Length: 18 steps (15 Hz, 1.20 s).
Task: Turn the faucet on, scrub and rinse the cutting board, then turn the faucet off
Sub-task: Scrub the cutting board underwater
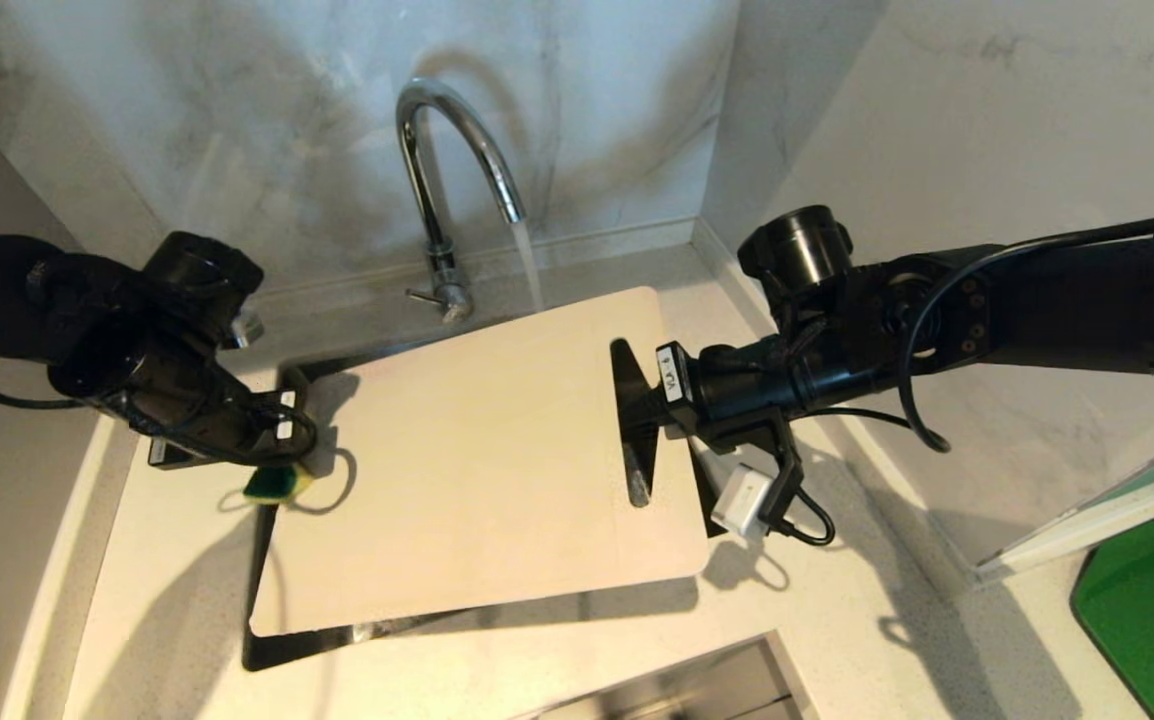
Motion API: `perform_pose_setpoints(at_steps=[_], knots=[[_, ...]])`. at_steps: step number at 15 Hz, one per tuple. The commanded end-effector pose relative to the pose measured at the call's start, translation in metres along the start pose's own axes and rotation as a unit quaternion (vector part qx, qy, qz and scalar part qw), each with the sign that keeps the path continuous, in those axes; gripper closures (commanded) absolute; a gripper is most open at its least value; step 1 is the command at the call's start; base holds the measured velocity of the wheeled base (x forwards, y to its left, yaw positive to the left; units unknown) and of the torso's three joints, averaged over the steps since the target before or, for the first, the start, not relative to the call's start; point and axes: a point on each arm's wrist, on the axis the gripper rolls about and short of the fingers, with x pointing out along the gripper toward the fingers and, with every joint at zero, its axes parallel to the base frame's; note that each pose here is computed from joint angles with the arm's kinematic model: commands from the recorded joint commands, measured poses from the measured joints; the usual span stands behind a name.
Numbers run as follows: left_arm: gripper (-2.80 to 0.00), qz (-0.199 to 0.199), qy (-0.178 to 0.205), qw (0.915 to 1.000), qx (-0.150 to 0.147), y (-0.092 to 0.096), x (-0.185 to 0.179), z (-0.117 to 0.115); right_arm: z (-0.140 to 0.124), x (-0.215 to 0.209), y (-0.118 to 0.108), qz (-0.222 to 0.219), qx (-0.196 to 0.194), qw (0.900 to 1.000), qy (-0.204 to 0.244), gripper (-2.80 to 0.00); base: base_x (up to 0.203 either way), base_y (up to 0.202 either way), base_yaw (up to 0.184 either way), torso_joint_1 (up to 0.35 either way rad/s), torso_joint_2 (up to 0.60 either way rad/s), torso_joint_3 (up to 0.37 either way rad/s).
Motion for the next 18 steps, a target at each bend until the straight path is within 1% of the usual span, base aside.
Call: perform_pose_setpoints(at_steps=[1, 2, 4, 6, 7, 8, 9, 10, 12, 15, 16, 18], knots=[[0.0, -0.008, -0.004, 0.9999, -0.015, 0.013, -0.008, 0.003, 0.0, 0.002, 0.002, -0.002, -0.006, 1.0, -0.004, 0.0, 0.0, 0.0, 0.0, 0.0, 0.0, 0.0], [0.0, -0.016, -0.013, 0.9997, -0.016, 0.012, -0.015, 0.005, 0.0, 0.001, 0.001, -0.002, -0.006, 1.0, -0.003, 0.0, 0.0, 0.0, 0.0, 0.0, 0.0, 0.0], [0.0, -0.042, -0.045, 0.998, -0.011, 0.003, -0.036, 0.011, 0.0, 0.0, 0.0, -0.003, -0.007, 1.0, -0.001, 0.0, 0.0, 0.0, 0.0, 0.0, 0.0, 0.0], [0.0, -0.081, -0.079, 0.9936, 0.0, -0.014, -0.066, 0.013, 0.0, 0.0, 0.001, -0.003, -0.007, 1.0, -0.002, 0.0, 0.0, 0.0, 0.0, 0.0, 0.0, 0.0], [0.0, -0.099, -0.092, 0.9908, 0.005, -0.022, -0.081, 0.014, 0.0, 0.0, 0.001, -0.003, -0.006, 1.0, -0.002, 0.0, 0.0, 0.0, 0.0, 0.0, 0.0, 0.0], [0.0, -0.115, -0.096, 0.9886, 0.012, -0.03, -0.095, 0.014, 0.0, 0.0, 0.001, -0.003, -0.007, 1.0, -0.002, 0.0, 0.0, 0.0, 0.0, 0.0, 0.0, 0.0], [0.0, -0.13, -0.092, 0.987, 0.021, -0.04, -0.106, 0.012, 0.0, 0.0, 0.0, -0.003, -0.007, 1.0, -0.002, 0.0, 0.0, 0.0, 0.0, 0.0, 0.0, 0.0], [0.0, -0.145, -0.074, 0.9861, 0.035, -0.058, -0.108, 0.005, 0.0, -0.001, -0.001, -0.003, -0.008, 1.0, -0.001, 0.0, 0.0, 0.0, 0.0, 0.0, 0.0, 0.0], [0.0, -0.151, -0.034, 0.9868, 0.05, -0.091, -0.088, -0.006, 0.0, -0.004, -0.004, -0.005, -0.011, 1.0, 0.002, 0.0, 0.0, 0.0, 0.0, 0.0, 0.0, 0.0], [0.0, -0.145, 0.009, 0.9879, 0.055, -0.128, -0.051, -0.017, 0.002, -0.006, -0.005, -0.005, -0.011, 1.0, 0.002, 0.0, 0.0, 0.0, 0.0, 0.0, 0.0, 0.0], [0.0, -0.142, 0.016, 0.9881, 0.056, -0.133, -0.043, -0.019, 0.002, -0.006, -0.006, -0.005, -0.011, 1.0, 0.002, 0.0, 0.0, 0.0, 0.0, 0.0, 0.0, 0.0], [0.0, -0.145, 0.009, 0.9881, 0.05, -0.141, -0.029, -0.017, 0.005, -0.005, -0.003, -0.002, -0.007, 1.0, -0.003, 0.0, 0.0, 0.0, 0.0, 0.0, 0.0, 0.0]])
